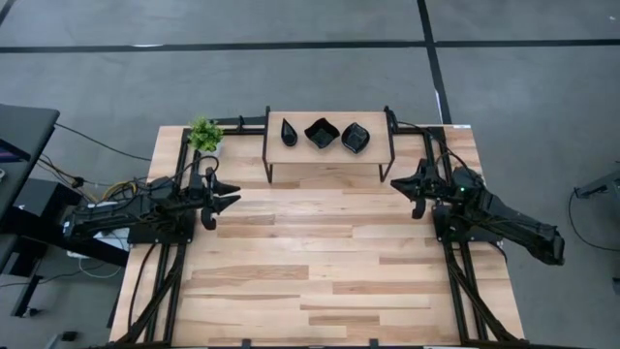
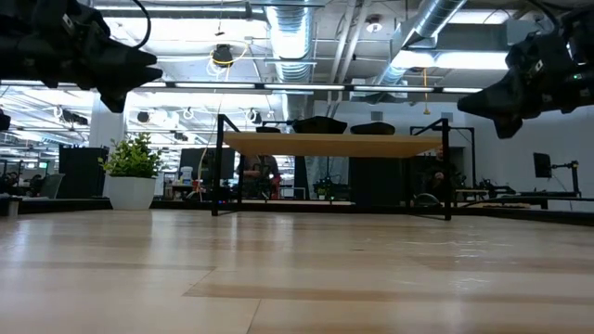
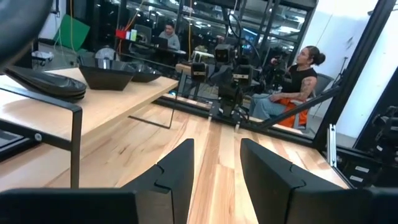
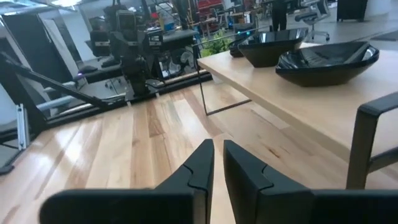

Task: Pick & Place Mini shaped plates
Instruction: Return to Home Position

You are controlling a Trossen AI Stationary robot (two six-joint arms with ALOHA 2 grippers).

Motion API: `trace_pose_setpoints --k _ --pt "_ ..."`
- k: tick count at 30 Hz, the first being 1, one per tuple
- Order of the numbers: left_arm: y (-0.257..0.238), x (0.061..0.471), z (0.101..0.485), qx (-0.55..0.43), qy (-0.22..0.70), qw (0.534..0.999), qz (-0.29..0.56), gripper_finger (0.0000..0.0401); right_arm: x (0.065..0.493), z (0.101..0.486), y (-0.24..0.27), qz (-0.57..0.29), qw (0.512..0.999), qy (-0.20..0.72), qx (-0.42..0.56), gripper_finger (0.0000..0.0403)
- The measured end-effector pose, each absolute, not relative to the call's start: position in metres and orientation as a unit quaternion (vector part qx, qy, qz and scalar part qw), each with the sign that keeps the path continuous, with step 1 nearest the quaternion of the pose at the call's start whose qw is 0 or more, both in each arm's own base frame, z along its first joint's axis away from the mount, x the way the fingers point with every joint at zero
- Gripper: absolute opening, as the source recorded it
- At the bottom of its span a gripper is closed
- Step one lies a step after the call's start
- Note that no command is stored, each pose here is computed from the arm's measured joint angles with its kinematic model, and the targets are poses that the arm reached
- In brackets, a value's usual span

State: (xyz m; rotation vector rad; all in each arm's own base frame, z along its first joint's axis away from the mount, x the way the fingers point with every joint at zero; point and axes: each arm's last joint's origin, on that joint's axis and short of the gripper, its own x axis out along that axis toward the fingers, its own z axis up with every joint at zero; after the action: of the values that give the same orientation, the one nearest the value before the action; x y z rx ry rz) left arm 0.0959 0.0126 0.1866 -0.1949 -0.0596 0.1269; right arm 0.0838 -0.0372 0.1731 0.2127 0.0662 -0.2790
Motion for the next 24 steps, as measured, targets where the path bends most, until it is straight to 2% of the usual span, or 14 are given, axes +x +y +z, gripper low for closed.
trace_pose_setpoints --k 24 --pt "0.0126 0.0960 0.1864 -0.097 -0.029 0.993 0.064 0.0132 0.0838 0.1728 -0.0373 -0.141 0.982 0.031 0.125 0.0031"
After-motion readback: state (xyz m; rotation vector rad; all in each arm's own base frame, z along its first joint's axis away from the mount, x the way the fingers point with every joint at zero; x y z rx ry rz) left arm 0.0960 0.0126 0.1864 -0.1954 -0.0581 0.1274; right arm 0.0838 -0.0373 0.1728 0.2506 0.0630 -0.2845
